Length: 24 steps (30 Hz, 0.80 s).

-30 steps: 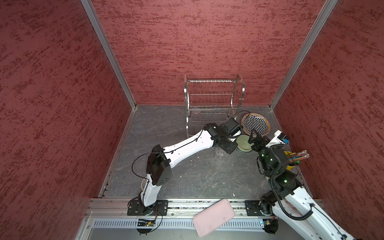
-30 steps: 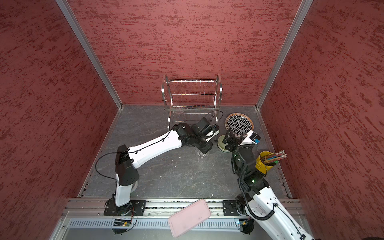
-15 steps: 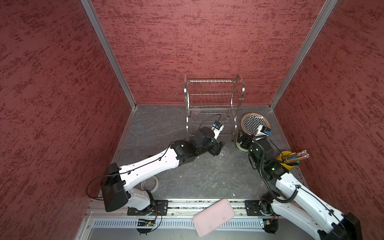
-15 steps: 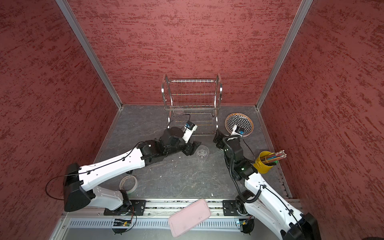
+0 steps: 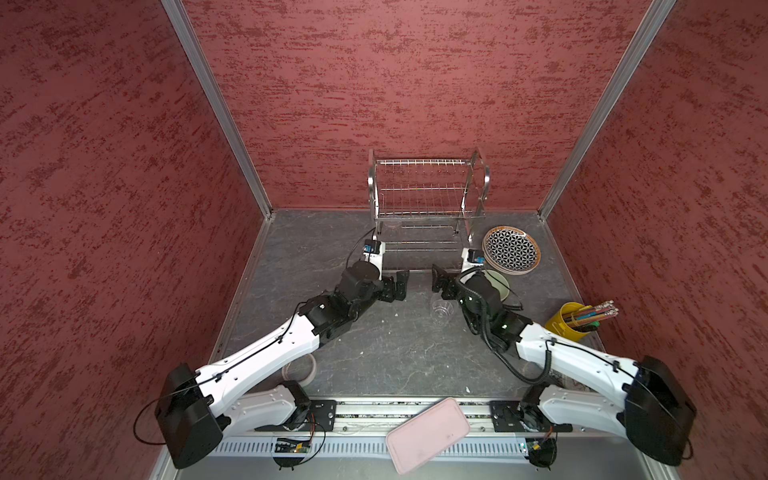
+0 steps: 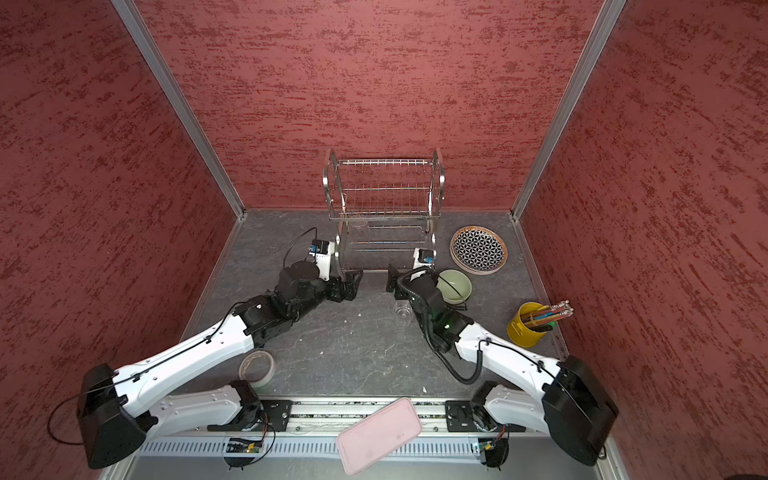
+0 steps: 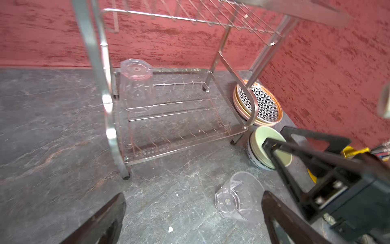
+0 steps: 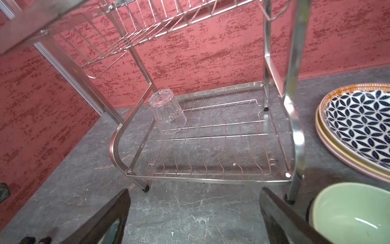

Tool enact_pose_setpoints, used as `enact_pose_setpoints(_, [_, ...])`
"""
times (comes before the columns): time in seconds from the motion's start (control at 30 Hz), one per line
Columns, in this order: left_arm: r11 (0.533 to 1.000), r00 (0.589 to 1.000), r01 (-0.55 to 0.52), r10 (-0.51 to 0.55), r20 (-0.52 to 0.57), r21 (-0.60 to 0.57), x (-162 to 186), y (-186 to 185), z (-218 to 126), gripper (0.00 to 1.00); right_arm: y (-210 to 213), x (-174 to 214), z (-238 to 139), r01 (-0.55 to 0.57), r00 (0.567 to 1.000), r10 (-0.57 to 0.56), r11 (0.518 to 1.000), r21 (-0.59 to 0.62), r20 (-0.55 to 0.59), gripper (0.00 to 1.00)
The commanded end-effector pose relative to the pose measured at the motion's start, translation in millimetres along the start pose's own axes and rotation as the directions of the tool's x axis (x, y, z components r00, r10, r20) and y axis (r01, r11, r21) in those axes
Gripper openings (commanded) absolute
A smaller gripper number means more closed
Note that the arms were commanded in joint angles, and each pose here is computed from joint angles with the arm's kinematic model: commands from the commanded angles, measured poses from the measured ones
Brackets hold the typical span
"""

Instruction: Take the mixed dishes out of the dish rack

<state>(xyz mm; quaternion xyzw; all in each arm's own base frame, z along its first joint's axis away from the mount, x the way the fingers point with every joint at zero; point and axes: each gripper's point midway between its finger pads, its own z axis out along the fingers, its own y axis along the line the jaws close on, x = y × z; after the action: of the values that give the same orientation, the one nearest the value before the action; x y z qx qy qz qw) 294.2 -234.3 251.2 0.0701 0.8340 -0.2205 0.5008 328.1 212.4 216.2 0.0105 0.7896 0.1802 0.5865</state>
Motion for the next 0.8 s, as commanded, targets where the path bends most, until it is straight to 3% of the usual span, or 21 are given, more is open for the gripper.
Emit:
enact_pose_setpoints(0.0, [0.996,0.995,0.077,-0.073,0.071,-0.05,-13,18,-6,1.0,20,-21,9,0.066,0.994,-0.062,0.997,-0.036,0.09,0.96])
enact_pose_setpoints(0.27, [0.964,0.97,0.239,-0.241,-0.007,-0.114,4,65,12,1.0,60,4,64,0.303,0.952,-0.306,0.944,-0.13,-0.003,0.99])
enact_pose_setpoints(0.43, [0.958,0.964,0.26,-0.265,-0.024,-0.117,9,74,24,1.0,71,16,95,0.287,0.949,-0.305,0.94,-0.184,-0.081,0.99])
enact_pose_setpoints(0.77, [0.948,0.952,0.284,-0.297,-0.081,-0.141,22,87,62,0.92,69,25,142,0.258,0.958,-0.275,0.949,-0.182,-0.076,0.98])
